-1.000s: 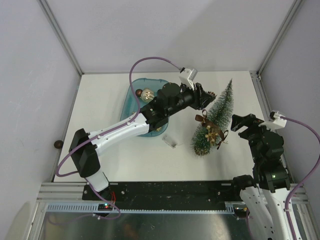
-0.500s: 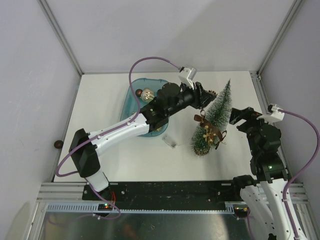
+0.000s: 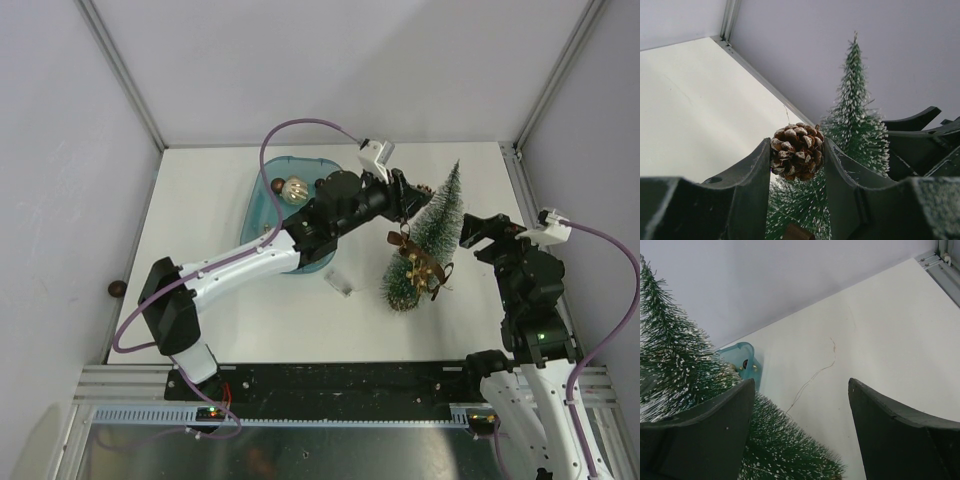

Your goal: Decorate the small christmas tree

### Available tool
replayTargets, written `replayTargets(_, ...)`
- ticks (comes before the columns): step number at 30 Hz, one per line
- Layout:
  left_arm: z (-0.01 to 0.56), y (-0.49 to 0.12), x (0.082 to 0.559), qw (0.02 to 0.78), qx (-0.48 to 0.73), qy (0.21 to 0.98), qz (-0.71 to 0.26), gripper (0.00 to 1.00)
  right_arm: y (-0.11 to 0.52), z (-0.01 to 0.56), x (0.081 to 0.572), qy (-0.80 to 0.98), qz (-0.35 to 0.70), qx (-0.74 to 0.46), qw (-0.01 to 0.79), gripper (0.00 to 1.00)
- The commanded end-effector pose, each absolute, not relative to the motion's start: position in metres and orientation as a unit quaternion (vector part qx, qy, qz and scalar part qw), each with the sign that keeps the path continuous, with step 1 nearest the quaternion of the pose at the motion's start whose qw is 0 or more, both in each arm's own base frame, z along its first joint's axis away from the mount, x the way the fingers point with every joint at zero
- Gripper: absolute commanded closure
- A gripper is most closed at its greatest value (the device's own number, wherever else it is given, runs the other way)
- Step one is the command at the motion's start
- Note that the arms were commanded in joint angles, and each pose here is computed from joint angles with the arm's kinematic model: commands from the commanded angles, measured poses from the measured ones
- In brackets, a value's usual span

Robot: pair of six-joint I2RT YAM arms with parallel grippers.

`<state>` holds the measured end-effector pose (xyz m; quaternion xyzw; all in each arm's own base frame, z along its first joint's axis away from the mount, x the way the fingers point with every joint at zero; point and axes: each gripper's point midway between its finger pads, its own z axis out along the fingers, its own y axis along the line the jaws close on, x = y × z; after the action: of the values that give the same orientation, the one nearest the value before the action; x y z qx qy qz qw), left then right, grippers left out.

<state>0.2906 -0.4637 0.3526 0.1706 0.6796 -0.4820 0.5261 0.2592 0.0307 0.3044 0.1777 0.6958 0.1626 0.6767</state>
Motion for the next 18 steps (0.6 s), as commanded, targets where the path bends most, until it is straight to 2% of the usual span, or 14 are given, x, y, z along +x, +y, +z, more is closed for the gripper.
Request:
replayTargets(1, 0.361, -0.459, 0.288, 0.546, 0.159, 0.668, -0.481, 0.91, 0.027, 0.327, 0.257, 0.671, 0.166, 0.180, 0.700, 0.20)
replayTargets(8, 0.354, -0.460, 0.278, 0.535, 0.165, 0.670, -0.487, 0.85, 0.027, 0.326, 0.256, 0.672, 0.167, 0.182, 0.698, 0.20)
replayTargets(18, 0.365, -0.466, 0.267, 0.530, 0.188, 0.652, -0.508, 0.54, 0.027, 0.325, 0.256, 0.673, 0.165, 0.182, 0.698, 0.20)
